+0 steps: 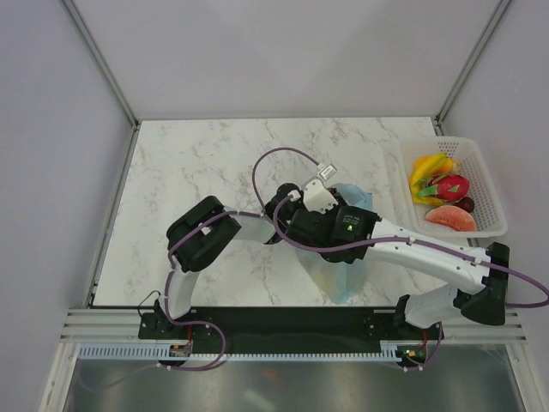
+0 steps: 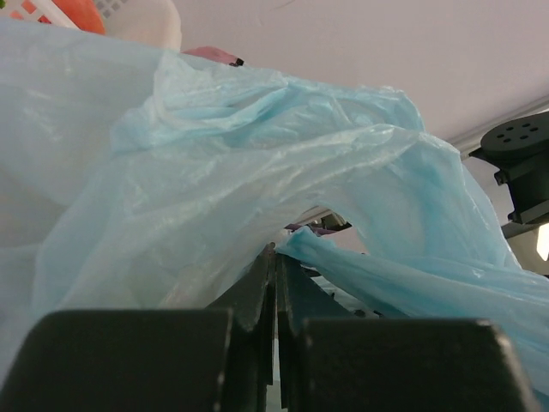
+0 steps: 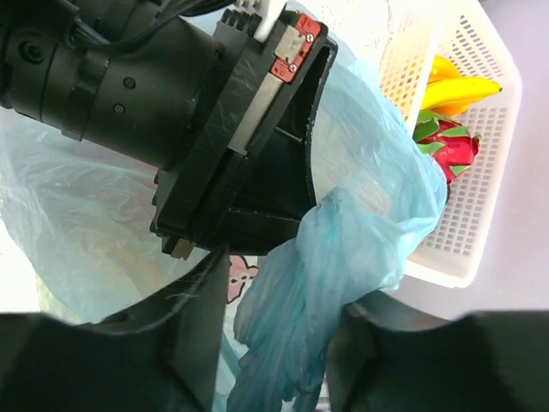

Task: Place the fake fruits into the plastic bag and tie a complex knot
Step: Tie the plastic bag at the center of the board.

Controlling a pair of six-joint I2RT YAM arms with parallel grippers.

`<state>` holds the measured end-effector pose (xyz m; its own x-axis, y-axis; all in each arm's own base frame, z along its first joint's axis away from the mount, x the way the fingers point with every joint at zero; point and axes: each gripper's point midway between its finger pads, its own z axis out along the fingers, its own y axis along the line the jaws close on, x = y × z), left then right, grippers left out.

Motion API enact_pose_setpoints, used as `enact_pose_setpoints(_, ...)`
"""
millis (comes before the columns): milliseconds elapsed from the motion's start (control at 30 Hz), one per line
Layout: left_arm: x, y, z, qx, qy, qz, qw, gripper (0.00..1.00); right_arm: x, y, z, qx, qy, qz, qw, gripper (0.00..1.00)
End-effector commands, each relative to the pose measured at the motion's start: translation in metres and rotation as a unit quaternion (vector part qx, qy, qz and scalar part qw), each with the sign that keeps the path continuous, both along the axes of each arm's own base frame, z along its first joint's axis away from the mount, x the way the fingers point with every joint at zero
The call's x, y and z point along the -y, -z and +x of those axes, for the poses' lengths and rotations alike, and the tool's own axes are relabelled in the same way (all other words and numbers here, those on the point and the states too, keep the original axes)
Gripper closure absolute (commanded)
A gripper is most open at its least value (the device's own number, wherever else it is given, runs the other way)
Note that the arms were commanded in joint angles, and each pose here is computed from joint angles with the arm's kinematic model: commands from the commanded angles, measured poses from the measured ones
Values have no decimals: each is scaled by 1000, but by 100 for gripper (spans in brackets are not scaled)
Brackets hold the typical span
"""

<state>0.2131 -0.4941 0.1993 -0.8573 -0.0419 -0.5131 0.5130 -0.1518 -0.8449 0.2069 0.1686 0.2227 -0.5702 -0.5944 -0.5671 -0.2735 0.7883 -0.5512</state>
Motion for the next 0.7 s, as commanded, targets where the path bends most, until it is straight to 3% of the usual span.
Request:
enact_pose_setpoints(0, -6, -25, -6, 41, 5, -13, 999, 98, -2, -8, -2, 14, 0, 43, 999, 46)
enact_pose_setpoints(467, -5, -26, -7, 43, 13, -6, 999, 98, -12, -6, -8, -11, -22, 76, 997, 32)
enact_pose_setpoints(667, -5, -25, -7, 42, 12, -4, 999, 98, -7, -9, -11, -13, -18, 75, 997, 19)
